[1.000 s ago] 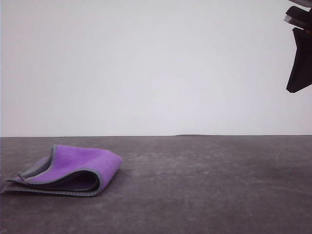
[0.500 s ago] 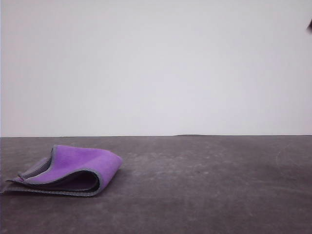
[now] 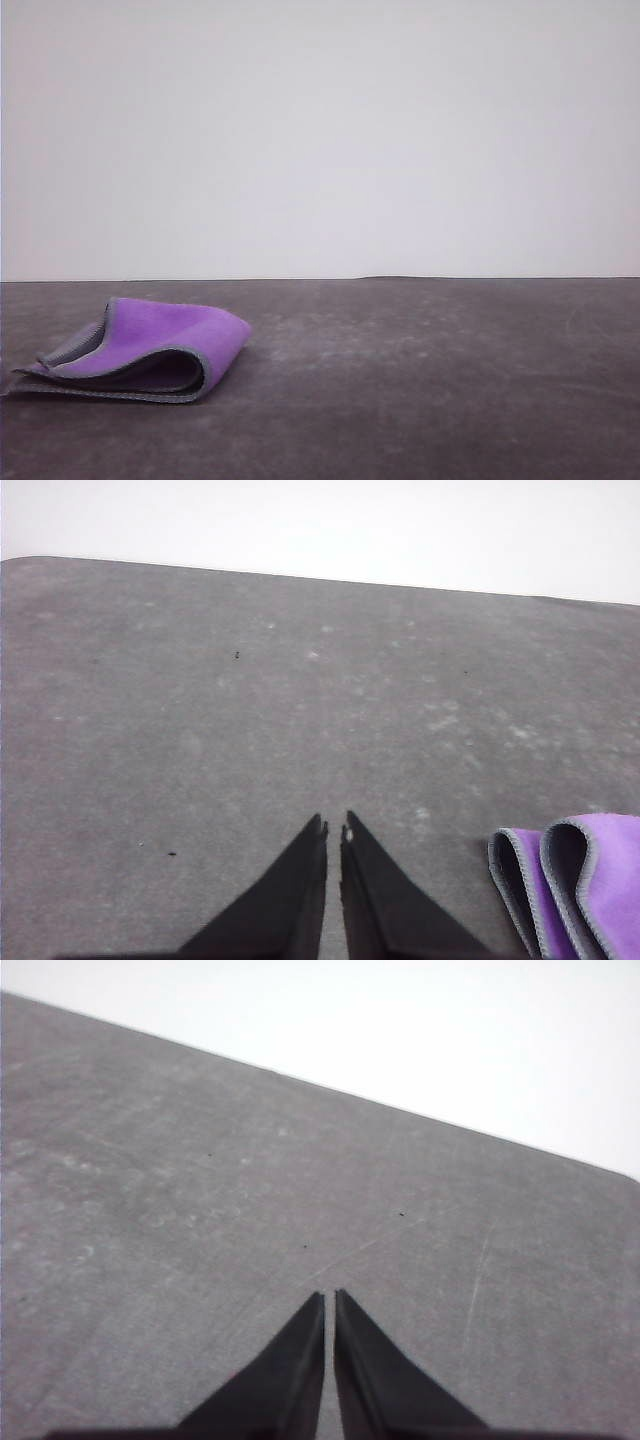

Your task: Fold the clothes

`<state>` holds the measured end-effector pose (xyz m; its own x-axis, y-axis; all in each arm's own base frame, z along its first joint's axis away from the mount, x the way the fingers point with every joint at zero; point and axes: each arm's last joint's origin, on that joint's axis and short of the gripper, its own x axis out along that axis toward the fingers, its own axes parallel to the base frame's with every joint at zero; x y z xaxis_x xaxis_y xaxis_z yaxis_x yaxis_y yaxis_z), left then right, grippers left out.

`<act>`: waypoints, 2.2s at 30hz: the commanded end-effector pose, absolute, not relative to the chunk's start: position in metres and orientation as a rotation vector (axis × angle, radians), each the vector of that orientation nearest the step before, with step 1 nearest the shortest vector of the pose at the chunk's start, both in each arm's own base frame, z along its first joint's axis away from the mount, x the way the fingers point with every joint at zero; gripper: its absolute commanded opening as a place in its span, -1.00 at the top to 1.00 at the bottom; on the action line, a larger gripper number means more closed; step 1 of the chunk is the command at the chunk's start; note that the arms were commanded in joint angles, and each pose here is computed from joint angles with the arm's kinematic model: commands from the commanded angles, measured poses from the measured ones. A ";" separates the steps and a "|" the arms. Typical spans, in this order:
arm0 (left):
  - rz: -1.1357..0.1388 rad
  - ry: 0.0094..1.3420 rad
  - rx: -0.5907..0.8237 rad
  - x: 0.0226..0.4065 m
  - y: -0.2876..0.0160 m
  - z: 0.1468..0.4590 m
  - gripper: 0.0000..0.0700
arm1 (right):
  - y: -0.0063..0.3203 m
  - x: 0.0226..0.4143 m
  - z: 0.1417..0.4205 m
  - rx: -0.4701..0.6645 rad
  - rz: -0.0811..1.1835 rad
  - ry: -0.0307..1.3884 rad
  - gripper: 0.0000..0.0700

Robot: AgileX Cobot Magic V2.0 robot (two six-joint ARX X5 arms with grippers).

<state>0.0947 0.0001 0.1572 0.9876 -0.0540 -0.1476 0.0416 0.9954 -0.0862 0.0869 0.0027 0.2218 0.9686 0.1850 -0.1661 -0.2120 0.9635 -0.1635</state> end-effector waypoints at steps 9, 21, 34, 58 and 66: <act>-0.042 0.176 -0.089 0.095 0.000 0.150 0.95 | 0.002 0.091 0.172 -0.077 0.188 0.121 0.97; -0.042 0.176 -0.089 0.095 0.000 0.150 0.95 | 0.000 0.096 0.151 -0.042 0.100 0.153 0.97; -0.042 0.176 -0.089 0.095 0.000 0.150 0.95 | 0.002 0.096 0.150 -0.023 0.087 0.167 0.97; -0.042 0.176 -0.089 0.095 0.000 0.150 0.95 | 0.002 0.096 0.152 -0.025 0.087 0.146 0.97; -0.042 0.176 -0.089 0.095 0.000 0.150 0.95 | 0.002 0.096 0.152 -0.025 0.087 0.146 0.97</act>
<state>0.0947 0.0002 0.1572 0.9877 -0.0521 -0.1476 0.0397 0.9955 -0.0859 0.0958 0.0017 0.1528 0.9844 0.0876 -0.1525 -0.0933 0.9952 -0.0308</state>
